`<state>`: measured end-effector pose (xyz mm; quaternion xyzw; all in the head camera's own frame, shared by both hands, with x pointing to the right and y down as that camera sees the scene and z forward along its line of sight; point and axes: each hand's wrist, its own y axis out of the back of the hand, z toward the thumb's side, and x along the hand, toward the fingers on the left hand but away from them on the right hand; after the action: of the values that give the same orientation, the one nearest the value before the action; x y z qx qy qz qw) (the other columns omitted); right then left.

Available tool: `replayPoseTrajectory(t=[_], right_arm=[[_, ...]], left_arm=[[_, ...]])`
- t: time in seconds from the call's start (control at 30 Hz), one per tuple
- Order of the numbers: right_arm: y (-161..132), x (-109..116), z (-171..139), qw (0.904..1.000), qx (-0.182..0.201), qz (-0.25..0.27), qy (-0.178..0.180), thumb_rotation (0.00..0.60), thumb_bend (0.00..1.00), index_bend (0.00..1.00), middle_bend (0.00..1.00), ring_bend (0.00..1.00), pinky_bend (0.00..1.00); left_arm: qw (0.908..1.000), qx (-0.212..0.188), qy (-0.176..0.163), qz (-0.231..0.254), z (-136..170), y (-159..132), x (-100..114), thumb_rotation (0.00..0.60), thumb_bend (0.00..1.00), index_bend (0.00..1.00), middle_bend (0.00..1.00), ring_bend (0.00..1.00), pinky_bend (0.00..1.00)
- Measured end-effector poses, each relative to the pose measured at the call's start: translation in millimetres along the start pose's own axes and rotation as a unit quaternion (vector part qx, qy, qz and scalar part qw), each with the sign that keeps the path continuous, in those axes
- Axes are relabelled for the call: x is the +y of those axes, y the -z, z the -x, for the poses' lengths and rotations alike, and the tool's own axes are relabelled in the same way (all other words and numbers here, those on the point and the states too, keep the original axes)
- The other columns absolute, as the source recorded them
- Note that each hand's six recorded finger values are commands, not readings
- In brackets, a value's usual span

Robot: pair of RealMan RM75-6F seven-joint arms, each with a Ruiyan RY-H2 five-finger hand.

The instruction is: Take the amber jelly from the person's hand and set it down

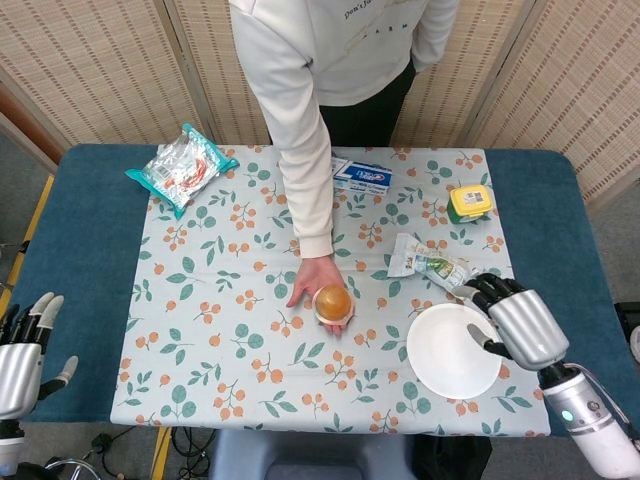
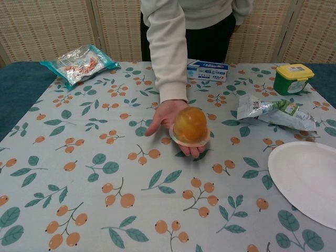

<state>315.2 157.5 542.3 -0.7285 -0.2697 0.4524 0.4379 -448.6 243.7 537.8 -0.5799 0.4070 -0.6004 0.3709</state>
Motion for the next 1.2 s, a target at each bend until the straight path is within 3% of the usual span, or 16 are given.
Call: replayPoseTrajectory(t=[0.3, 0.63, 0.93, 1.2], right_arm=[[-65, -17, 76, 0.9933, 0.094, -0.006, -0.067, 0.600, 0.20, 0.01, 0.13, 0.12, 0.36], [-124, -60, 137, 0.9823, 0.144, -0.015, -0.118, 0.600, 0.20, 0.00, 0.12, 0.11, 0.36], [-140, -93, 162, 0.9769, 0.147, -0.044, -0.149, 0.600, 0.20, 0.00, 0.12, 0.11, 0.36], [-143, -109, 173, 0.9758, 0.140, -0.052, -0.159, 0.600, 0.21, 0.01, 0.15, 0.11, 0.36]], left_arm=[[0.9999, 0.010, -0.003, -0.001, 6, 7, 2, 0.600, 0.28, 0.05, 0.04, 0.11, 0.06], [0.9998, 0.019, 0.000, -0.002, 11, 12, 1, 0.600, 0.28, 0.05, 0.04, 0.11, 0.06], [0.9997, 0.025, 0.004, -0.002, 14, 16, -1, 0.600, 0.28, 0.05, 0.04, 0.11, 0.06], [0.9996, 0.029, 0.005, -0.003, 16, 19, -2, 0.600, 0.28, 0.05, 0.04, 0.11, 0.06]])
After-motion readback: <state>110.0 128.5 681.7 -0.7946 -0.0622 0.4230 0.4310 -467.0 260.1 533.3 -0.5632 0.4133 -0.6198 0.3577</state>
